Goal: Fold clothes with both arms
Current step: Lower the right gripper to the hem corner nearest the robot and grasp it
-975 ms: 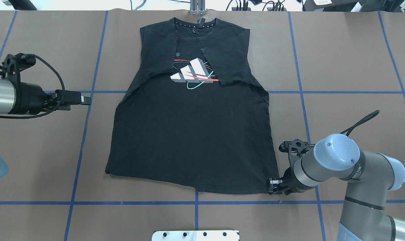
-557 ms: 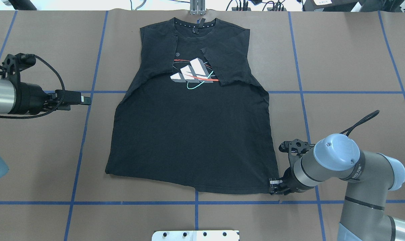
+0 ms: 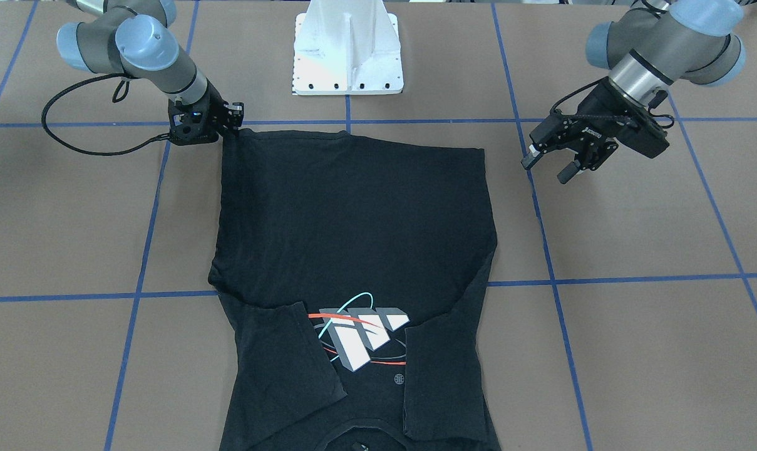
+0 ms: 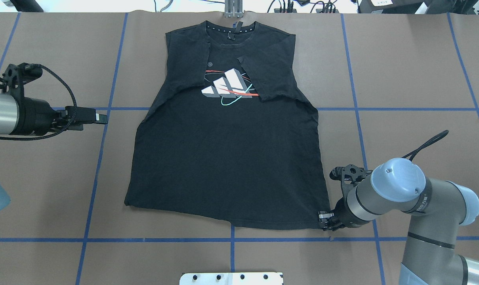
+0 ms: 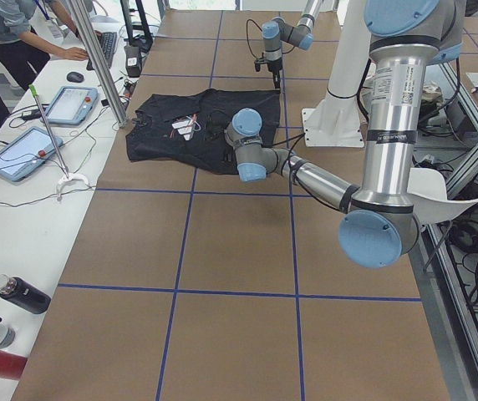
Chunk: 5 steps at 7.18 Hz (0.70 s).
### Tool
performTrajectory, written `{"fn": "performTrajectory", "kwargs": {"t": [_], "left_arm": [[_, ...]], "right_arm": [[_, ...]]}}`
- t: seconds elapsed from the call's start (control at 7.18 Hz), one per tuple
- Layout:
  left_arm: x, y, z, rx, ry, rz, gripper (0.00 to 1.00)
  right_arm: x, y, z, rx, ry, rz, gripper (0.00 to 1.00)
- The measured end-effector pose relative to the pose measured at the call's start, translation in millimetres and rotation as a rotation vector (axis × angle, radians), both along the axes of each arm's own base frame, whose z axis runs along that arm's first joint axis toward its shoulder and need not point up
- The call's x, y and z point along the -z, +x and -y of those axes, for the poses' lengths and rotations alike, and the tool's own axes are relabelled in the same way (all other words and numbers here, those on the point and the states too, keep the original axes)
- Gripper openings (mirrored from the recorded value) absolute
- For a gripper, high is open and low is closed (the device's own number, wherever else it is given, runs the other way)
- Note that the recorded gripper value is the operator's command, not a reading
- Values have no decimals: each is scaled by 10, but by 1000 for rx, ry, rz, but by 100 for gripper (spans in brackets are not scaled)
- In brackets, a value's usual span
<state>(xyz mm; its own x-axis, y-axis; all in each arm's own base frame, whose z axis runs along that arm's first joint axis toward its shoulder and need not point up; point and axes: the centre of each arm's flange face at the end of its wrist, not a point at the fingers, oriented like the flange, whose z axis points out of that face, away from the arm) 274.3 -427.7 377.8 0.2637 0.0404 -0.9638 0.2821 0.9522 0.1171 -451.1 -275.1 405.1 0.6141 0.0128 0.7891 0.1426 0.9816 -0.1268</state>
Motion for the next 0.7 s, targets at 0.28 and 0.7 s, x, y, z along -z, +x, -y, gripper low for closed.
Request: {"fn": "performTrajectory", "kwargs": {"t": [0.28, 0.7], "left_arm": [[0, 0, -1, -1, 0, 0, 100], [25, -5, -8, -1, 2, -4, 100]], "right_arm": [[3, 2, 1, -2, 1, 0, 0], [101, 31, 29, -4, 3, 20, 0]]}}
